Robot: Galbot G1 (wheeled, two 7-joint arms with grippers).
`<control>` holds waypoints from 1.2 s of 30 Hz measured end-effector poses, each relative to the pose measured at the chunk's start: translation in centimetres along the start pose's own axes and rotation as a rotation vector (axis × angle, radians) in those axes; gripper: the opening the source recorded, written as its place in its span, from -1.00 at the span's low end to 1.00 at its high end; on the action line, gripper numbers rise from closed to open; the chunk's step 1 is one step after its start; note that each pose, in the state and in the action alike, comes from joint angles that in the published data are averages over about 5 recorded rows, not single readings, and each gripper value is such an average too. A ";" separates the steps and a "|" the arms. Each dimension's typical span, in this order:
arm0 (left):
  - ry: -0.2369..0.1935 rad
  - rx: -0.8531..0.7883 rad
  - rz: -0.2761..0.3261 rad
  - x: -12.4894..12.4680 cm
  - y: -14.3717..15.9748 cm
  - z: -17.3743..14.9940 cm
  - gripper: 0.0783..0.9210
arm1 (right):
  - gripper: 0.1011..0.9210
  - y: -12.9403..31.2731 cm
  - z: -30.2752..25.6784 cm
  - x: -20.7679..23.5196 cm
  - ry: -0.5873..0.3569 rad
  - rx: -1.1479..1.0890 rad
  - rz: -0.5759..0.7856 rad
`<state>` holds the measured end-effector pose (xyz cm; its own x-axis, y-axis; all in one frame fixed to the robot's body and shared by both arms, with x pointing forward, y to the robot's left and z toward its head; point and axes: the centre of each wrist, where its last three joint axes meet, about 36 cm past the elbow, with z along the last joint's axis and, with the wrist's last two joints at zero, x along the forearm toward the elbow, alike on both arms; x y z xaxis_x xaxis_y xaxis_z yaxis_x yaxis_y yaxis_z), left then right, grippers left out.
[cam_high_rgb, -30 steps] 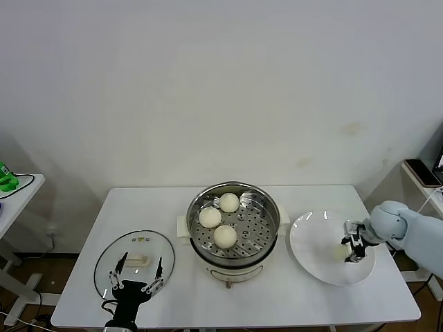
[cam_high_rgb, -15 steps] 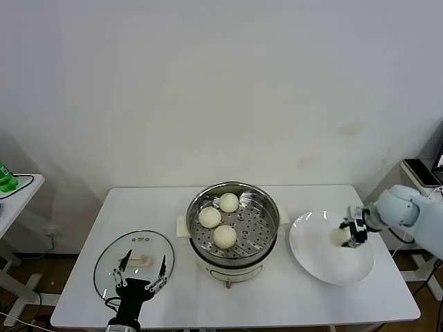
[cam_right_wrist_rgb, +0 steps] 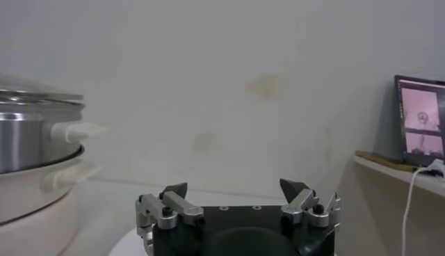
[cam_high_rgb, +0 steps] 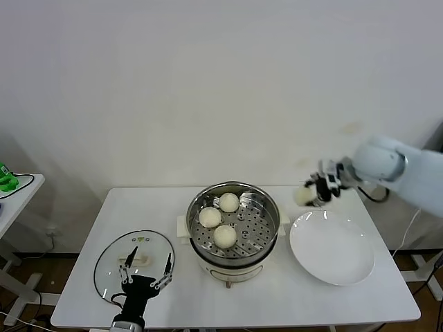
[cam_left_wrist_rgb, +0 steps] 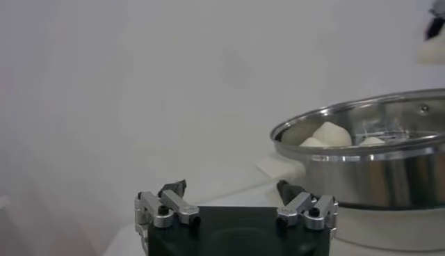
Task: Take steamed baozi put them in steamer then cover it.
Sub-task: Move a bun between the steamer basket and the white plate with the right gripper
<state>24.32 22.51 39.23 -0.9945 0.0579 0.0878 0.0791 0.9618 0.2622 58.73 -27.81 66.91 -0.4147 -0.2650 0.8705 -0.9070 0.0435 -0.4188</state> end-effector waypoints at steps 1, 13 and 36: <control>-0.001 -0.001 -0.001 0.0 0.1 0.0 0.77 | 0.14 -0.2 -1.1 0.1 -0.012 -0.001 -0.002; -0.004 0.001 -0.018 -0.3 0.6 -0.1 0.77 | 0.14 0.2 -9.1 -2.5 -0.061 -0.050 -0.072; 0.000 0.012 -0.032 -0.2 0.7 0.0 0.77 | 0.14 3.4 -10.3 -9.7 0.005 -0.053 -0.167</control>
<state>24.59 23.16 39.43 -0.9964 0.0271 0.0797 0.0466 0.9663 0.2532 58.90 -15.14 59.68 -0.2579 -0.2685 0.9281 -0.9659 0.0501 -0.2540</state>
